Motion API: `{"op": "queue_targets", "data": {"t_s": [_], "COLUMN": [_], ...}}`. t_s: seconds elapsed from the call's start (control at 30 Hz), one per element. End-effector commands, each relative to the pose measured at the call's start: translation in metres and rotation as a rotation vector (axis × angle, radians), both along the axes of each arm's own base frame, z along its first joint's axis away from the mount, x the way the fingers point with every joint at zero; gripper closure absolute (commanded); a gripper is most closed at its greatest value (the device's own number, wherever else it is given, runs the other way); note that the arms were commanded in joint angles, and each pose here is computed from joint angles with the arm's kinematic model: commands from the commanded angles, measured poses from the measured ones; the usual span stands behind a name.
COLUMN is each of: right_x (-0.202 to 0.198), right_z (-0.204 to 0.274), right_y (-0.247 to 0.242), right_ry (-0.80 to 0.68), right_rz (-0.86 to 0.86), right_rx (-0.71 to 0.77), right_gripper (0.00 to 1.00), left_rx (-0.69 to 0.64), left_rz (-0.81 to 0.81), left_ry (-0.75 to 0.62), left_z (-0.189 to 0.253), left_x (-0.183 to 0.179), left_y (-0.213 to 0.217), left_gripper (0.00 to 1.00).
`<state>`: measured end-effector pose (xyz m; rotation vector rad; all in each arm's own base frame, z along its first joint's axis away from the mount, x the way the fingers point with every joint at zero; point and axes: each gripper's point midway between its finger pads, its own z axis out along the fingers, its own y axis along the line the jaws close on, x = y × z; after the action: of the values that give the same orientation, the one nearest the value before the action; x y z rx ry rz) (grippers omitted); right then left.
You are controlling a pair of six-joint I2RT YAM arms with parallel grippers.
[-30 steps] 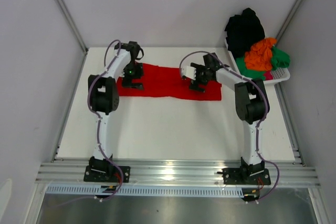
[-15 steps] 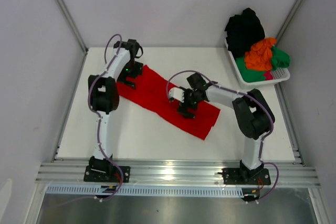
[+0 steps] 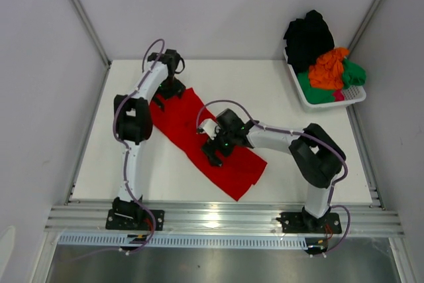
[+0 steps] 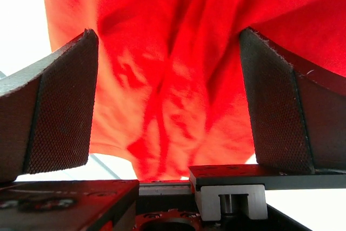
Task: Fold and stack the t-shirts
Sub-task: Fold the tshirt
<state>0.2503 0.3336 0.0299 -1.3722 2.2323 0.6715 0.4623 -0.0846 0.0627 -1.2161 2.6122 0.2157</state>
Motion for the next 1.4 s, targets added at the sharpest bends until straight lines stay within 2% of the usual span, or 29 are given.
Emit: {"op": "queue_targets", "data": {"t_s": [0.0, 0.27, 0.33, 0.57, 0.7, 0.73, 0.83, 0.87, 0.97, 1.03, 1.07, 1.13, 1.3, 1.37], "right_x": [-0.032, -0.088, -0.090, -0.082, -0.039, -0.013, 0.020, 0.043, 0.077, 0.091, 0.106, 0.117, 0.148, 0.157], "right_z": [0.001, -0.021, -0.021, -0.003, 0.039, 0.068, 0.115, 0.136, 0.175, 0.185, 0.191, 0.185, 0.167, 0.172], "right_y": [0.023, 0.053, 0.054, 0.042, 0.039, 0.040, 0.033, 0.025, 0.000, -0.018, -0.037, -0.060, -0.105, -0.104], "right_ry": [0.093, 0.111, 0.128, 0.156, 0.103, 0.071, -0.004, -0.033, -0.077, -0.092, -0.107, -0.105, -0.073, -0.076], "right_rz": [-0.100, -0.093, -0.114, -0.344, -0.401, -0.414, -0.413, -0.450, -0.503, -0.549, -0.596, -0.643, -0.693, -0.666], "right_rx": [0.025, -0.044, -0.041, -0.063, -0.006, 0.056, 0.141, 0.184, 0.276, 0.306, 0.323, 0.309, 0.342, 0.373], "right_gripper": [0.01, 0.01, 0.01, 0.01, 0.01, 0.01, 0.01, 0.01, 0.01, 0.01, 0.01, 0.01, 0.01, 0.01], "left_rx": [0.013, 0.004, -0.016, -0.088, -0.107, -0.085, -0.050, -0.041, -0.117, -0.192, -0.283, -0.336, -0.508, -0.553], "left_rz": [-0.148, -0.225, -0.219, -0.261, -0.342, -0.345, -0.374, -0.377, -0.420, -0.459, -0.484, -0.500, -0.525, -0.562], "left_ry": [-0.004, 0.031, 0.052, 0.111, 0.083, 0.111, 0.136, 0.141, 0.124, 0.100, 0.072, 0.049, -0.019, -0.170], "left_z": [-0.002, -0.003, -0.006, -0.013, -0.010, -0.011, -0.011, -0.011, -0.013, -0.015, -0.014, -0.014, -0.001, 0.040], "left_x": [0.001, -0.011, -0.016, -0.044, -0.040, -0.044, -0.042, -0.041, -0.032, -0.028, -0.024, -0.024, -0.022, -0.006], "left_y": [-0.022, -0.038, -0.038, -0.044, -0.047, -0.042, -0.040, -0.041, -0.066, -0.093, -0.115, -0.141, -0.194, -0.205], "left_gripper": [0.01, 0.00, 0.00, 0.01, 0.00, 0.00, 0.01, 0.01, 0.02, 0.05, 0.07, 0.00, 0.01, 0.01]}}
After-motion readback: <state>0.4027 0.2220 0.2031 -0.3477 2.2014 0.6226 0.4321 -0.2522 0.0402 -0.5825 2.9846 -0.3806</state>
